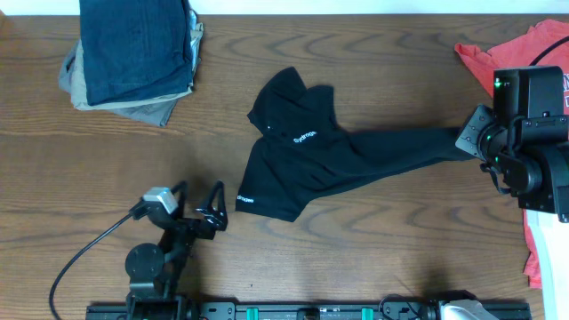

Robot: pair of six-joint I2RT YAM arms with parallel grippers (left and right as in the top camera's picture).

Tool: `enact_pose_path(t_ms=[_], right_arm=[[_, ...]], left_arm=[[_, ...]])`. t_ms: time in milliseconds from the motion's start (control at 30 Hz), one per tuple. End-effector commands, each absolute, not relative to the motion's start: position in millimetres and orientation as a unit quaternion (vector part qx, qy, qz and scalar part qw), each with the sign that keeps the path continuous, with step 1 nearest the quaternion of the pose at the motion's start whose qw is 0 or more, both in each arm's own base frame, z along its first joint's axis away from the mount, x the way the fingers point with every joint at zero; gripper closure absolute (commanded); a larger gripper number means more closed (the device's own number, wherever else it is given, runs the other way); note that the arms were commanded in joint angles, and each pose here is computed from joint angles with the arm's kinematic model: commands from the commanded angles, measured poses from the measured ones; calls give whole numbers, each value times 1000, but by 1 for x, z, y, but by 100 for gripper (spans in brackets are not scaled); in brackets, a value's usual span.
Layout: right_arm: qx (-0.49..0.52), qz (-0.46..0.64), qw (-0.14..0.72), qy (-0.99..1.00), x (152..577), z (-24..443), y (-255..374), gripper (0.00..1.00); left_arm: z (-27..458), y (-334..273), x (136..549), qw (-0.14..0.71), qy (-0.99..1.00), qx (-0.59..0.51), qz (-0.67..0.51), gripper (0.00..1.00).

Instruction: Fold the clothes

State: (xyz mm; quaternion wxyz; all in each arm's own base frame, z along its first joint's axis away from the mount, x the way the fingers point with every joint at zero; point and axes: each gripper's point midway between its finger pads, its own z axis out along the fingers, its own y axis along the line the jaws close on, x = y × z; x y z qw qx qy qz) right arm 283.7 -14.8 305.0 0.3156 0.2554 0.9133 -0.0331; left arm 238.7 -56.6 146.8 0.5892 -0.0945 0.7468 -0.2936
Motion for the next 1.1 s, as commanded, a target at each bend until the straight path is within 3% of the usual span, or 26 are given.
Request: enact_pose_path(t_ms=[0, 133, 300, 467, 667, 1067], right_arm=[[254, -50, 324, 910, 282, 309, -22, 99], [253, -48, 324, 910, 282, 309, -22, 99], [254, -46, 329, 909, 284, 311, -21, 99], [251, -34, 329, 910, 286, 311, -17, 99], [249, -23, 333, 909, 290, 311, -14, 99], [249, -22, 337, 908, 292, 313, -14, 99]], left_arm=[[122, -82, 227, 510, 775, -87, -363, 2], [123, -83, 228, 496, 786, -82, -360, 2], [161, -85, 235, 510, 799, -14, -317, 2], [176, -76, 240, 440, 861, 4, -254, 2], [150, -62, 246, 295, 935, -30, -195, 2], [89, -89, 276, 183, 951, -41, -246, 2]])
